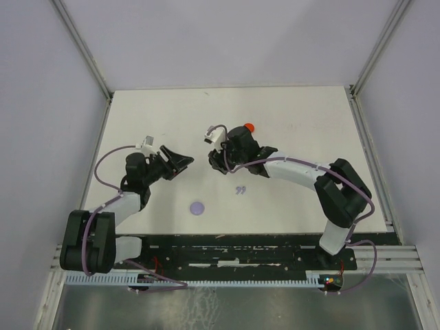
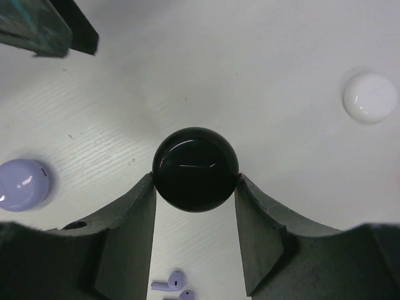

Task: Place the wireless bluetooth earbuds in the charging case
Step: Pick up the charging case at the center of the board, then open the charging case, then pick up the earbud from the center of the board.

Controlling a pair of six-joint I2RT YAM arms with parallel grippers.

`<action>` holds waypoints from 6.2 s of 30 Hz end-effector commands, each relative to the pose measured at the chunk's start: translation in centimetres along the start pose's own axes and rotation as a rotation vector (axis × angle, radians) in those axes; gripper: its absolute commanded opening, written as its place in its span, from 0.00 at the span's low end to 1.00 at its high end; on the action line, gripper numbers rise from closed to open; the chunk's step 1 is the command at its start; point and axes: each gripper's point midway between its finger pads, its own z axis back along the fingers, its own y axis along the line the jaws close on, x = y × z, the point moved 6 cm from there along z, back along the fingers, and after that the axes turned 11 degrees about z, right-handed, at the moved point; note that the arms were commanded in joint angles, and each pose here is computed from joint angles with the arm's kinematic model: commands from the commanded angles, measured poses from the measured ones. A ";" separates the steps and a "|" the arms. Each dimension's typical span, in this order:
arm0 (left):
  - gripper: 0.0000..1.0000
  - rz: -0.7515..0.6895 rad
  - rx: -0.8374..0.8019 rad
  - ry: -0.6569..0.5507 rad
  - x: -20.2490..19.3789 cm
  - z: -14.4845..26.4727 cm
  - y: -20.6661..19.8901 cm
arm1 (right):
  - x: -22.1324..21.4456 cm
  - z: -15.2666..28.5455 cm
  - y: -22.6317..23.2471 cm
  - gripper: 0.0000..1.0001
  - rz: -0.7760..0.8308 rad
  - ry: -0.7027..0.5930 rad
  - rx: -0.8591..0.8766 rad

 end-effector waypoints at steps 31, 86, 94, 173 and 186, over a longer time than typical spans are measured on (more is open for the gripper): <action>0.69 -0.042 -0.359 0.272 -3.9 -3.8 -4.6 | 3.0 4.6 1.4 0.33 0.056 -0.091 0.114; 0.33 -0.018 -0.399 0.332 -5.4 -5.2 -4.7 | 3.4 4.7 1.6 0.32 0.059 -0.109 0.136; 0.15 -0.009 -0.429 0.309 -5.3 -4.9 -5.0 | 3.3 4.8 1.6 0.33 0.060 -0.105 0.133; 0.03 0.279 -0.433 0.214 -3.2 -3.8 -3.3 | -9.2 5.3 -9.7 0.57 -0.452 0.543 -0.397; 0.03 0.278 -0.432 0.213 -3.2 -3.7 -3.3 | -10.7 3.8 -9.6 0.52 -0.476 0.571 -0.343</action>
